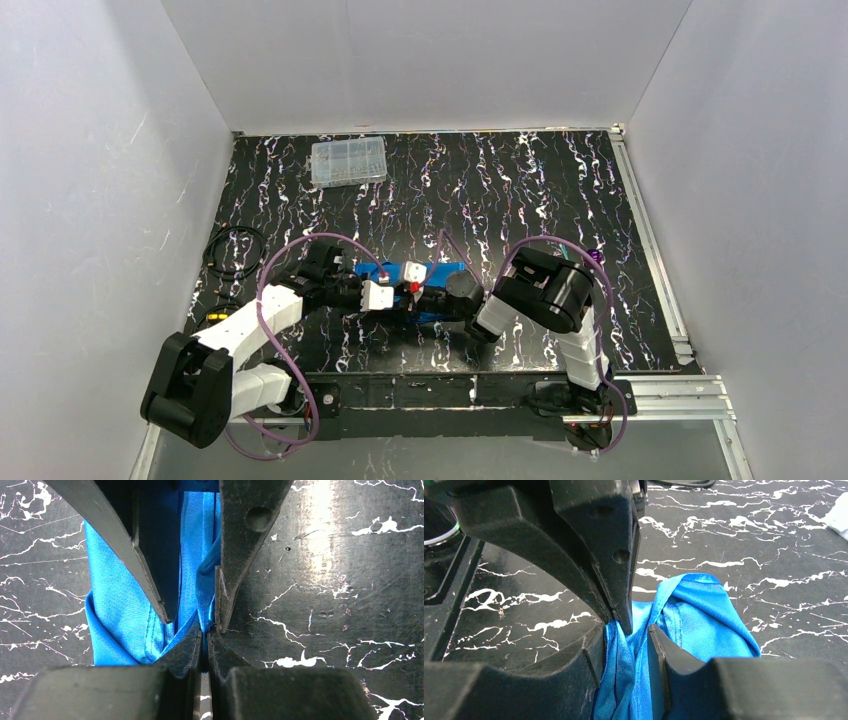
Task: Fold the napkin into a case and place the utensils inside
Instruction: Pass from the right arm to the left, then pass from the left arm to the right
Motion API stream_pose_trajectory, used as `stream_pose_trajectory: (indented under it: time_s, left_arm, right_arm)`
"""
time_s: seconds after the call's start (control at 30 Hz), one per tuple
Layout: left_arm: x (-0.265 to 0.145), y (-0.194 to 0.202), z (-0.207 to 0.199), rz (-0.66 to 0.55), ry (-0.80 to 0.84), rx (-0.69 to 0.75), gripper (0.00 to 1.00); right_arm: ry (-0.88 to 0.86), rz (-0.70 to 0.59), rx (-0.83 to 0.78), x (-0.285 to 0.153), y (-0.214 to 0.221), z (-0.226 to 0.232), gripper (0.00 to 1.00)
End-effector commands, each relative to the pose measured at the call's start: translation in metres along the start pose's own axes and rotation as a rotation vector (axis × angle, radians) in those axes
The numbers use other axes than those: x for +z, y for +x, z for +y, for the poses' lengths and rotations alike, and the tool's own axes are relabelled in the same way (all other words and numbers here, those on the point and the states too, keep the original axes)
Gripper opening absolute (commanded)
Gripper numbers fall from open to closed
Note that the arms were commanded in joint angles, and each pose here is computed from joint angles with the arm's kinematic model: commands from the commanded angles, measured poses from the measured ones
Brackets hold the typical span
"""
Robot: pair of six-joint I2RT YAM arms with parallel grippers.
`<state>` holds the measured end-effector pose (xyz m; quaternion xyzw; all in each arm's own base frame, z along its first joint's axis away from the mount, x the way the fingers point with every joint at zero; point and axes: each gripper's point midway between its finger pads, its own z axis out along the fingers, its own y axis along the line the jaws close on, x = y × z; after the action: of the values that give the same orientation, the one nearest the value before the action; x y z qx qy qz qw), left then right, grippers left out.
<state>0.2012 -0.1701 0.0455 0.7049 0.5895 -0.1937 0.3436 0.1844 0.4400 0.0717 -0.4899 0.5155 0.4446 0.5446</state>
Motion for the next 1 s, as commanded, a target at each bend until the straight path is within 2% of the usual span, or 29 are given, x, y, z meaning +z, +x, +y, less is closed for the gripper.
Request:
stream_pose_trajectory:
  time_s: [0.0,0.17,0.5,0.6,0.8,0.83,0.87,0.97]
  left_arm:
    - [-0.005,-0.011,0.002,-0.026,0.005,0.023,0.00]
    - [-0.006,-0.012,0.003,-0.024,0.003,0.025,0.00]
    - [-0.007,-0.013,0.002,-0.029,0.008,0.033,0.00]
    - [-0.007,-0.014,0.003,-0.033,0.002,0.034,0.00]
    - [-0.007,-0.015,0.004,-0.034,-0.002,0.016,0.00]
    - [-0.008,-0.015,0.004,-0.032,-0.005,0.006,0.00]
    - [-0.008,-0.015,0.006,-0.028,-0.014,-0.003,0.08]
    - [-0.012,-0.012,0.015,-0.005,-0.077,-0.027,0.44]
  right_arm:
    - [-0.003,-0.023,-0.040,0.005,-0.003,-0.002,0.44]
    - [-0.032,0.007,-0.046,-0.001,0.005,0.005,0.48]
    - [-0.029,0.004,-0.045,0.006,0.007,0.001,0.49]
    - [-0.036,0.015,-0.040,0.009,0.009,0.000,0.39]
    - [-0.032,-0.005,-0.002,0.008,0.001,-0.002,0.08]
    - [-0.034,-0.009,0.008,0.008,0.000,-0.001,0.05]
    - [-0.035,-0.015,0.021,0.009,-0.002,-0.001,0.04]
    - [-0.038,-0.018,0.065,0.006,-0.002,0.000,0.03]
